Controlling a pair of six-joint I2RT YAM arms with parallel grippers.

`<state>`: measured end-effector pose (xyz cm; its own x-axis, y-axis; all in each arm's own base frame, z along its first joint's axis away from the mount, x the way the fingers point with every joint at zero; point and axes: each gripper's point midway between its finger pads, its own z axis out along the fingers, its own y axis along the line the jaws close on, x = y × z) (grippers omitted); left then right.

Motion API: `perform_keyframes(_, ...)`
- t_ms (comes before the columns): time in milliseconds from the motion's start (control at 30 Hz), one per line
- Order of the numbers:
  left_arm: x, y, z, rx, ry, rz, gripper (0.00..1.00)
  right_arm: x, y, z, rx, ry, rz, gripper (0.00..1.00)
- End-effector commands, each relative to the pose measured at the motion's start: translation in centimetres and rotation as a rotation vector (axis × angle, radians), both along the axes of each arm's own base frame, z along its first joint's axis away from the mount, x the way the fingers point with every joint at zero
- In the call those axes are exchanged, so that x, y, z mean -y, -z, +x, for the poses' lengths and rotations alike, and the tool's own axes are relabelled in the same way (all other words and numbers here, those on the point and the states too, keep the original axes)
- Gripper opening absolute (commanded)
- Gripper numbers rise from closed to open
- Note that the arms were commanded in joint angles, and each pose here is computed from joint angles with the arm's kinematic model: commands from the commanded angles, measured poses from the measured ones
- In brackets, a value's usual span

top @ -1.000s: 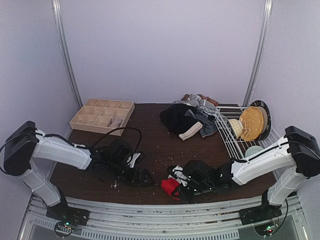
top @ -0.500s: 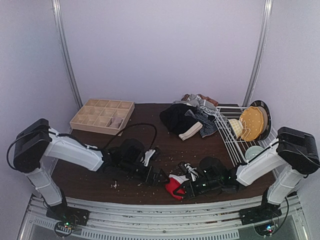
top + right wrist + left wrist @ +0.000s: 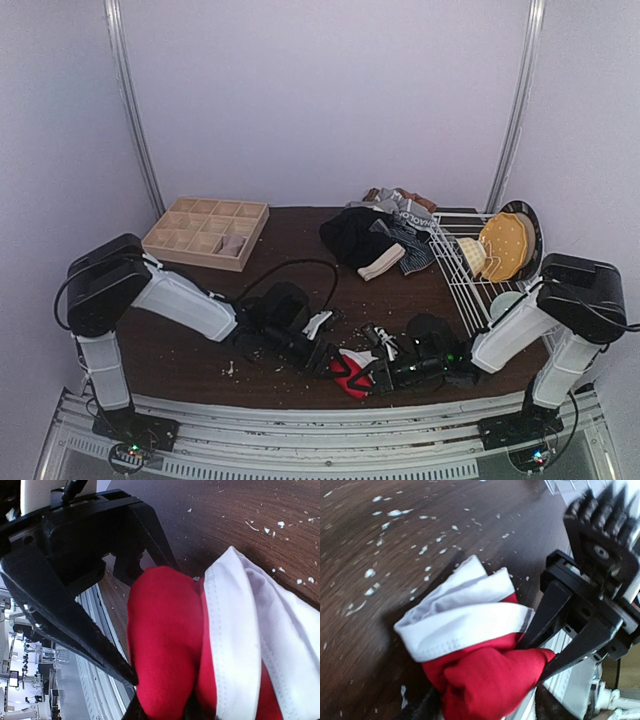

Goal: Roll the underwear
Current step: Roll the underwear at the center of the board.

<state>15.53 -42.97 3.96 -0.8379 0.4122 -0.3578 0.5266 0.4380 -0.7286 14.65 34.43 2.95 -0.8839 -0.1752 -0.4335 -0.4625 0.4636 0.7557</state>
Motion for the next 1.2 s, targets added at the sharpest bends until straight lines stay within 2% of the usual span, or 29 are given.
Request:
perform_keyframes(0,1.5,-0.1,-0.3,-0.046,0.052,-0.058,0.48,2.3,4.1,-1.9,-0.109,-0.018,-0.138,0.00)
perform_keyframes(133,2.2,-0.5,0.1,-0.051,0.051,-0.067,0.25,2.2,4.1,-1.9,-0.101,-0.030,-0.160,0.00)
perform_keyframes(233,1.6,0.0,0.3,-0.063,0.031,-0.026,0.00,2.3,3.6,-1.6,-0.075,-0.023,-0.180,0.02)
perform_keyframes(300,0.7,0.7,0.5,-0.082,-0.001,0.013,0.00,2.7,3.3,-1.0,-0.023,-0.004,-0.226,0.12)
perform_keyframes(367,-0.5,1.6,0.6,-0.094,-0.034,0.070,0.00,3.1,2.3,-0.4,0.044,0.015,-0.251,0.32)
perform_keyframes(500,-2.7,3.0,0.2,-0.142,-0.080,0.164,0.00,3.3,-0.6,0.8,0.205,0.025,-0.288,0.44)
perform_keyframes(633,-4.7,4.1,-0.4,-0.187,-0.117,0.252,0.00,2.9,-5.0,1.0,0.448,0.015,-0.359,0.49)
perform_keyframes(767,-6.0,4.4,-0.8,-0.214,-0.137,0.324,0.00,2.3,-7.6,0.4,0.629,-0.003,-0.425,0.50)
perform_keyframes(967,-6.2,4.8,-1.7,-0.289,-0.100,0.398,0.00,0.1,-7.2,-0.8,0.738,-0.094,-0.498,0.50)
perform_keyframes(1167,-5.9,5.7,-2.5,-0.381,-0.074,0.432,0.00,-1.3,-4.7,-0.5,0.768,-0.122,-0.629,0.50)
